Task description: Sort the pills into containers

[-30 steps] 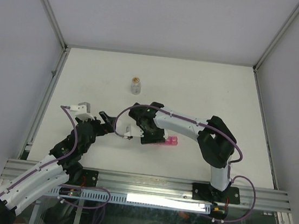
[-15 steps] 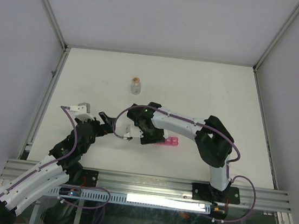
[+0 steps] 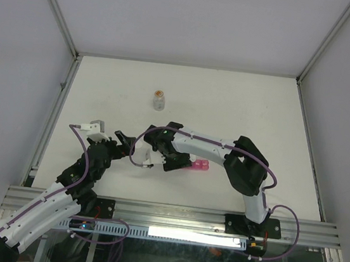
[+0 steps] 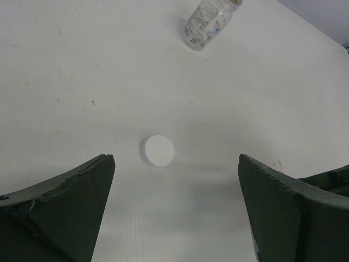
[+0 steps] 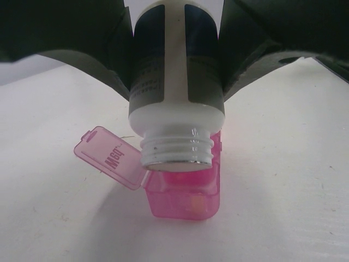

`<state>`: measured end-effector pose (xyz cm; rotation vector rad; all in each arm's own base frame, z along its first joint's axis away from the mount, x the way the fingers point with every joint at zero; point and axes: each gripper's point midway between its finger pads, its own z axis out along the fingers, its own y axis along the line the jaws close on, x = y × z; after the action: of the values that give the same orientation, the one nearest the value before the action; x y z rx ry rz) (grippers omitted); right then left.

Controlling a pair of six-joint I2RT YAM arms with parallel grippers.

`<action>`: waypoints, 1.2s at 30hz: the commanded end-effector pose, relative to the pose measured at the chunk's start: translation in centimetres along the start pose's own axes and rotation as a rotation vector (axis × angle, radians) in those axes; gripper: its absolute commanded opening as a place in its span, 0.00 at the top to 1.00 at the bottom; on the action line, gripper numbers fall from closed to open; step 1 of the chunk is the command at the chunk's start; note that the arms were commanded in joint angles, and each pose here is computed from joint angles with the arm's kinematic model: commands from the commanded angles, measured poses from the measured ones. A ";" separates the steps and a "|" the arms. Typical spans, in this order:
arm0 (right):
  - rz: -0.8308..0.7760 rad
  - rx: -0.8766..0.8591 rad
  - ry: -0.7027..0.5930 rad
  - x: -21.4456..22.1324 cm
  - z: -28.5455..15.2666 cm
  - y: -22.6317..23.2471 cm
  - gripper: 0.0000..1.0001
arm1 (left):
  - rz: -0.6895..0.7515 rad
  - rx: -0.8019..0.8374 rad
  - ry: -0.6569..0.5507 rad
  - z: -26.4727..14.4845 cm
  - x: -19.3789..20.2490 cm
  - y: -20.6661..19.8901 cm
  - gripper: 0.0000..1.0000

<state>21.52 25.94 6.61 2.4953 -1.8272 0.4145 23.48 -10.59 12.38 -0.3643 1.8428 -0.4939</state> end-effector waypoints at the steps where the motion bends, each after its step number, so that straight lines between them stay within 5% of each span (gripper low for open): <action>1: -0.031 0.022 0.023 0.3 -0.9 -0.6 0.99 | -0.039 0.016 -0.062 -0.1 -1.9 -0.8 0.01; 36: 0.007 0.008 -0.016 0.1 -0.7 -1.2 1.00 | -0.038 0.031 -0.065 -0.2 -1.9 -0.9 0.01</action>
<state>21.12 26.01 6.62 2.4817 -1.8001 0.3391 23.43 -10.54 12.74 -0.3665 1.8288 -0.5031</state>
